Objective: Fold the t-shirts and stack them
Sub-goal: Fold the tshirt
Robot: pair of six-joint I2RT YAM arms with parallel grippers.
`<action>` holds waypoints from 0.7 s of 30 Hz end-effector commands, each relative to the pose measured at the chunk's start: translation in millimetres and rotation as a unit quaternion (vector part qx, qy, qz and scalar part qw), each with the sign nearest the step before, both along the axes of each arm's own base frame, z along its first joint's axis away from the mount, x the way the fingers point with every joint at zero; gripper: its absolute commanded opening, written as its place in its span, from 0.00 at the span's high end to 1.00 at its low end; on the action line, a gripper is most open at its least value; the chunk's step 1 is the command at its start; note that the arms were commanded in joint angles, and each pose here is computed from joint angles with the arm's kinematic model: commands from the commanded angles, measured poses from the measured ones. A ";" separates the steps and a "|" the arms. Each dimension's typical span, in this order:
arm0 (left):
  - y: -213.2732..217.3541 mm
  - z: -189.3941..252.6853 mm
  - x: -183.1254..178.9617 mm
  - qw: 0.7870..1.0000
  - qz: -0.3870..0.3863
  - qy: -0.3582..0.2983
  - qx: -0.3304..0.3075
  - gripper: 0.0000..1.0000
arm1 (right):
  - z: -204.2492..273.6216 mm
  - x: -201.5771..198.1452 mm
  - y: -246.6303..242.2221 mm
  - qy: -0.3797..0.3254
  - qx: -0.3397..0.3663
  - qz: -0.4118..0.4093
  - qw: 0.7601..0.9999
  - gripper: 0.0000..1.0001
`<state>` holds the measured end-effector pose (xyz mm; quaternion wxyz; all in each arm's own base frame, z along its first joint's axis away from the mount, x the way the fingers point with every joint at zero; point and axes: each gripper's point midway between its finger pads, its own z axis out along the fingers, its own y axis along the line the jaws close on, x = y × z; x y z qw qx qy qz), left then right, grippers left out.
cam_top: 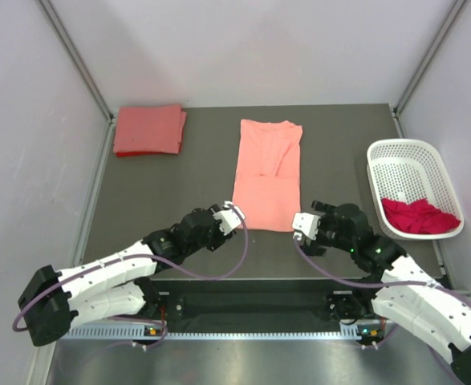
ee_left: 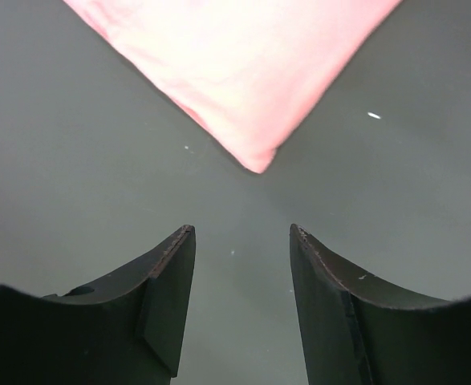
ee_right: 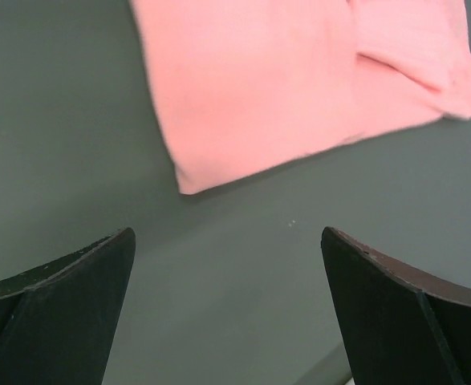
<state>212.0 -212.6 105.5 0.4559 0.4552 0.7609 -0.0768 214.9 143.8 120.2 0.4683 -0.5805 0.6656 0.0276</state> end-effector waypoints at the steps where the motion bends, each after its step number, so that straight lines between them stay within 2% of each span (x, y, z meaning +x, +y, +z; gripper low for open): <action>1: -8.4 46.3 18.4 0.996 0.017 -0.067 -0.051 0.44 | 7.9 -13.5 21.6 -0.052 -0.006 0.103 0.993 0.00; 2: -7.8 54.4 20.4 0.995 0.030 -0.069 -0.064 0.44 | -5.0 -20.6 20.5 -0.038 -0.019 0.113 0.993 0.00; 5: -4.6 72.3 22.8 0.992 0.054 -0.073 -0.085 0.47 | -24.1 -23.3 18.2 -0.050 -0.056 0.123 0.990 0.00; 10: 4.1 82.5 18.8 0.990 0.080 -0.060 -0.096 0.48 | -37.5 -10.3 33.6 -0.070 -0.071 0.141 0.985 0.08; 11: 7.1 80.6 18.1 0.990 0.083 -0.061 -0.095 0.48 | -53.2 -11.9 32.0 -0.058 -0.082 0.142 0.985 0.09; 13: 11.4 85.3 14.7 0.989 0.081 -0.067 -0.103 0.49 | -53.3 -1.1 34.1 -0.086 -0.082 0.131 0.984 0.11; 14: 12.8 84.2 12.7 0.989 0.079 -0.066 -0.104 0.49 | -68.6 -2.4 27.9 -0.074 -0.099 0.125 0.984 0.13; 15: 13.9 84.9 10.8 0.990 0.075 -0.067 -0.104 0.50 | -67.7 2.6 28.3 -0.086 -0.100 0.119 0.984 0.18; 21: 18.1 83.5 3.5 0.992 0.065 -0.057 -0.094 0.57 | -66.5 21.0 32.9 -0.121 -0.093 0.094 0.984 0.30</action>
